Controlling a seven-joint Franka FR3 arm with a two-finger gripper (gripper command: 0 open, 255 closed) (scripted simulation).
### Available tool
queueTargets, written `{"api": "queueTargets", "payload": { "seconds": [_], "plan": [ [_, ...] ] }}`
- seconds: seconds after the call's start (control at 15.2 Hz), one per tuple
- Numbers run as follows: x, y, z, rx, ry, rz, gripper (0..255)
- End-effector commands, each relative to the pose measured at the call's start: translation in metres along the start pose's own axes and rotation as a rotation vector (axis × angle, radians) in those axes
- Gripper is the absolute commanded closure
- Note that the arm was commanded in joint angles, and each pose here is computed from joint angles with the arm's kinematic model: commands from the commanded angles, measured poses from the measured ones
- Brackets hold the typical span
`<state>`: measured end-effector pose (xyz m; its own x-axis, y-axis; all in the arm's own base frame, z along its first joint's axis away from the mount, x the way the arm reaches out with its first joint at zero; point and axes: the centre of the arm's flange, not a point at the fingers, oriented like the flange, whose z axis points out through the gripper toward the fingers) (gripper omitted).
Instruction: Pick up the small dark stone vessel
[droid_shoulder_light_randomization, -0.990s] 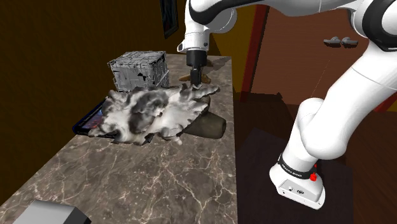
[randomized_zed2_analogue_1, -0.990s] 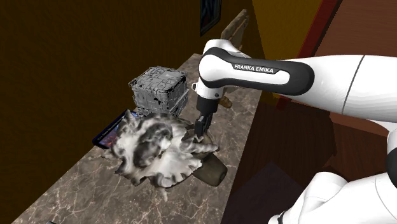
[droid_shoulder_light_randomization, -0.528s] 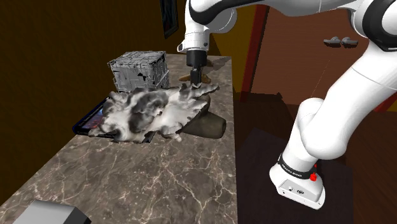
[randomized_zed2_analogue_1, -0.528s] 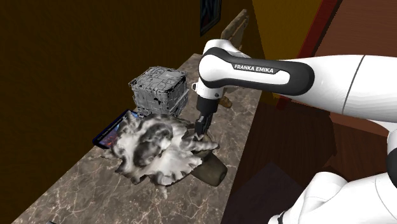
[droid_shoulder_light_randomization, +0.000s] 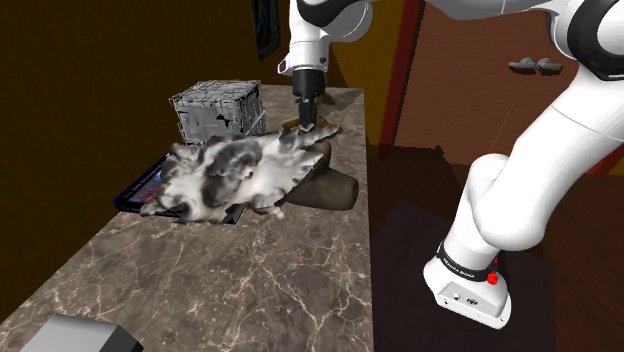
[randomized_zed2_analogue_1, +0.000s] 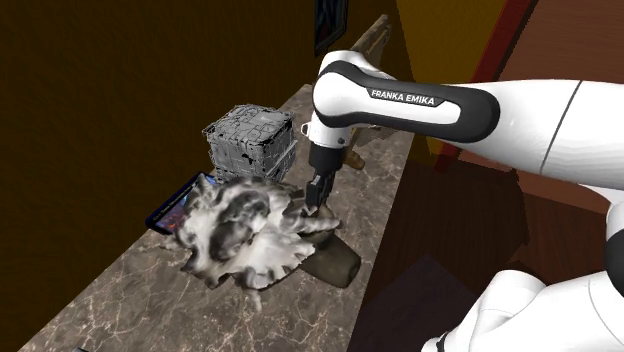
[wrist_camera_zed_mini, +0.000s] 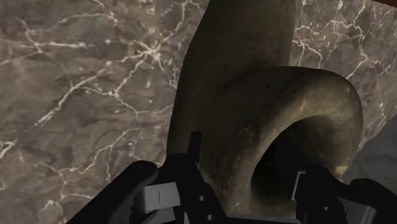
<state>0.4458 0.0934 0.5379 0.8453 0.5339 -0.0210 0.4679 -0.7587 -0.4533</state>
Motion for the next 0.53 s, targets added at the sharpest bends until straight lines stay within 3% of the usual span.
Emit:
{"api": "queueTargets", "payload": {
  "seconds": [0.0,0.46],
  "plan": [
    [-0.002,-0.006,-0.01,0.0,0.003,-0.001,255],
    [-0.002,-0.023,-0.043,0.0,0.003,-0.001,255]
  ]
}}
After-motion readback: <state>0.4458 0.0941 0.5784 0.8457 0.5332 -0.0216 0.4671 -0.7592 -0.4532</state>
